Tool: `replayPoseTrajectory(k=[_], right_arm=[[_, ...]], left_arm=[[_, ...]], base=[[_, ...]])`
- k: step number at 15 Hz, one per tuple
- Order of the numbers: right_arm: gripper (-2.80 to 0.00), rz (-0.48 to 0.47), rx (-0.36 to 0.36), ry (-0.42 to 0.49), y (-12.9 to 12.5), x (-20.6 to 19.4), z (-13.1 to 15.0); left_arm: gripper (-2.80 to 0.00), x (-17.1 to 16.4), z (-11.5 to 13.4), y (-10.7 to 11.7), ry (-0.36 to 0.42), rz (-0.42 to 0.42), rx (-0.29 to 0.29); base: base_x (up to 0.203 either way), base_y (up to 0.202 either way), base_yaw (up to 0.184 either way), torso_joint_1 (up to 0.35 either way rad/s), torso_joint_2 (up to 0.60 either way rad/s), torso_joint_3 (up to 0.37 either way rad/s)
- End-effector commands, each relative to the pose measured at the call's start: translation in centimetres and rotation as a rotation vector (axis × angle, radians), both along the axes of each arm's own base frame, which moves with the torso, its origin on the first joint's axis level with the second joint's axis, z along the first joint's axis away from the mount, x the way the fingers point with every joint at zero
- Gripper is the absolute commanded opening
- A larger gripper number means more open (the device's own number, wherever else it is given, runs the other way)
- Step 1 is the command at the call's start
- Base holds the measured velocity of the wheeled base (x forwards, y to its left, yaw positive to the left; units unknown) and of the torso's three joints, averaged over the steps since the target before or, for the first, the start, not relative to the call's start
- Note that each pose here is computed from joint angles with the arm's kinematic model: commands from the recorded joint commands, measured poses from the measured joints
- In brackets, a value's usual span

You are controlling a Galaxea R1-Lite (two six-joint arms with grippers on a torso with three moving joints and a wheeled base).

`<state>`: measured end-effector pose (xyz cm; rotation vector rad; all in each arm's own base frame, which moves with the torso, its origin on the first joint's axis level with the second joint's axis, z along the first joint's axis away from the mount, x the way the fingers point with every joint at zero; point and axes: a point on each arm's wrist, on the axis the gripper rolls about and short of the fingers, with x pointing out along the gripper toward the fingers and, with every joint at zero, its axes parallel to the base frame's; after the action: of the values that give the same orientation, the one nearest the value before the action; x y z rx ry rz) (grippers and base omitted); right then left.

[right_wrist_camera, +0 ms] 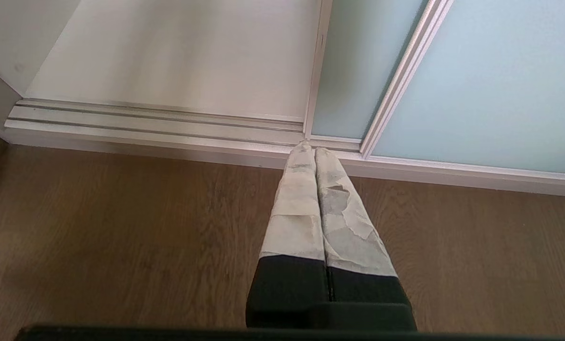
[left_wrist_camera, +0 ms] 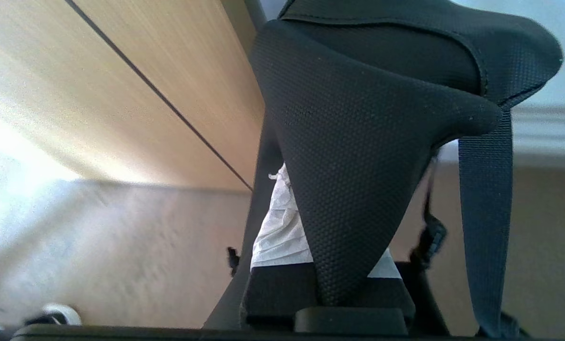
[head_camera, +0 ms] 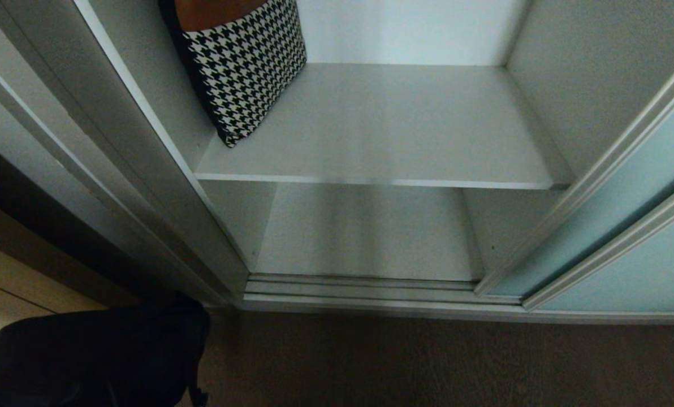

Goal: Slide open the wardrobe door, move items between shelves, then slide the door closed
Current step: Place the bag on the lower shelf

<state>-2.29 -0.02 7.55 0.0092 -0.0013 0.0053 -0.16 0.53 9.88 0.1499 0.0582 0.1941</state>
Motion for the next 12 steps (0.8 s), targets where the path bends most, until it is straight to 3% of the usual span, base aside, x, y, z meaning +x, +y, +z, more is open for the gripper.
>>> replayPoseTrajectory(k=[1, 12], right_arm=[[-2.80, 0.000, 0.000, -0.002, 0.00, -0.01, 0.00], [-2.80, 0.001, 0.000, -0.002, 0.00, -0.01, 0.00]], left_arm=[[-2.80, -0.05, -0.07, -0.01, -0.004, 0.001, -0.015], [-2.80, -0.57, -0.27, -0.13, -0.039, -0.034, -0.016]], base=[[0.000, 0.000, 0.000, 0.000, 0.00, 0.000], [0.000, 0.000, 0.000, 0.000, 0.00, 0.000]])
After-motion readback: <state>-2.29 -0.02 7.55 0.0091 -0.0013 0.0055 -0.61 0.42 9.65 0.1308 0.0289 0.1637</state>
